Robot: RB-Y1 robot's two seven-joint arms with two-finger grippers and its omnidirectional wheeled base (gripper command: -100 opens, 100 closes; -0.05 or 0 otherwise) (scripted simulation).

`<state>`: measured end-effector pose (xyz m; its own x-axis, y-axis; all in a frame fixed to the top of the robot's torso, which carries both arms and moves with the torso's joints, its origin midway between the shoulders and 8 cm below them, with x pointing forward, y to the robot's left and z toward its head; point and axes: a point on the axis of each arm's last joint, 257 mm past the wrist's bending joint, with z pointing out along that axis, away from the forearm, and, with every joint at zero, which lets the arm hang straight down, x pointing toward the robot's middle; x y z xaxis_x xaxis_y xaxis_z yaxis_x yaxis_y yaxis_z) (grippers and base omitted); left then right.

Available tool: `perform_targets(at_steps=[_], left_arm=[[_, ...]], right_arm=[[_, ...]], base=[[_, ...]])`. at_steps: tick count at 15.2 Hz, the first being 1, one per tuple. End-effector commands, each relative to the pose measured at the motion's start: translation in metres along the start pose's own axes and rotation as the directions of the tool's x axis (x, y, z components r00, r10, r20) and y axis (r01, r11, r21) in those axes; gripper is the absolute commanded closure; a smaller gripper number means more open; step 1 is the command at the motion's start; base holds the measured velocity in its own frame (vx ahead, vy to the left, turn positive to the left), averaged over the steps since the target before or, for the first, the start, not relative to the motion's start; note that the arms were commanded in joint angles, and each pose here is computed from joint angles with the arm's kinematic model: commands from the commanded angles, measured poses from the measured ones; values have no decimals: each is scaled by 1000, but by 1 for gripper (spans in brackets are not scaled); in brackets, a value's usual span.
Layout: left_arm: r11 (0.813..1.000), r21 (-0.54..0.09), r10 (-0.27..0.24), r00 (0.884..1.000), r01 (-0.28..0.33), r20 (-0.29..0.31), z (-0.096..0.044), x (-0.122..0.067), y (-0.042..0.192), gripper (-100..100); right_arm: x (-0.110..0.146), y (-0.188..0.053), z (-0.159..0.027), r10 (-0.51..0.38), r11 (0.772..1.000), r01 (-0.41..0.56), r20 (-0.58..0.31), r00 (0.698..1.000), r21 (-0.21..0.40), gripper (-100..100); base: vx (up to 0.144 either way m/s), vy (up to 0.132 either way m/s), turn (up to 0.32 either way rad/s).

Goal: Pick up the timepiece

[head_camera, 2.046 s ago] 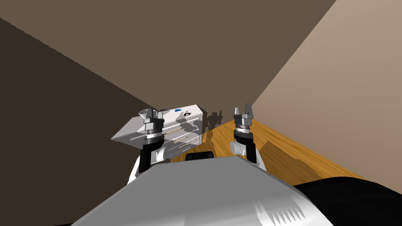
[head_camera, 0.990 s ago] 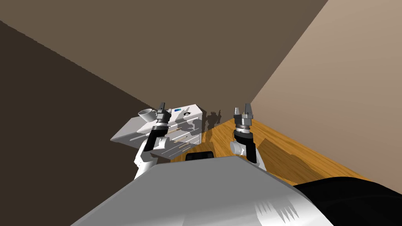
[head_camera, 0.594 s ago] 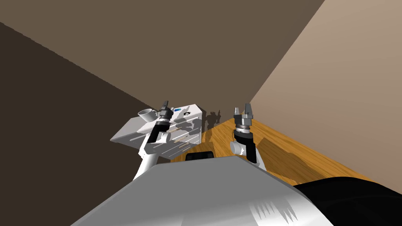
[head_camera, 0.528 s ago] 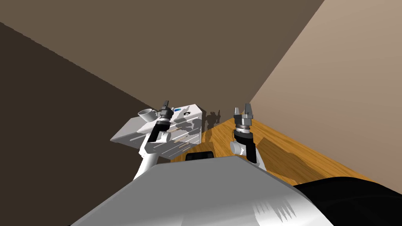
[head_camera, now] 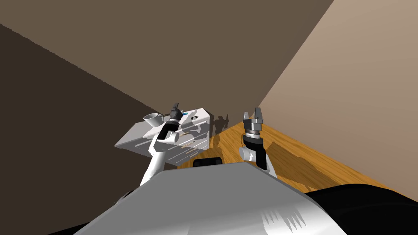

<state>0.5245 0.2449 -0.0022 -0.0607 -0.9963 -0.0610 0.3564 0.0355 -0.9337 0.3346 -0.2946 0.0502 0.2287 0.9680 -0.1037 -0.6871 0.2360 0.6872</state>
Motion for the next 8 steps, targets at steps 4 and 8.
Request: perform_targets(at_steps=[4,8], left_arm=[[998,-60,-31,999,30,-8,23,5,8,-100],[993,-110,-49,999,48,-9,36,9,15,-100]], right_arm=[[0,0,0,0,1000,0,0,1000,0,0],[0,0,0,0,1000,0,0,1000,0,0]], base=[[-15,12,-33],[-12,9,-23]])
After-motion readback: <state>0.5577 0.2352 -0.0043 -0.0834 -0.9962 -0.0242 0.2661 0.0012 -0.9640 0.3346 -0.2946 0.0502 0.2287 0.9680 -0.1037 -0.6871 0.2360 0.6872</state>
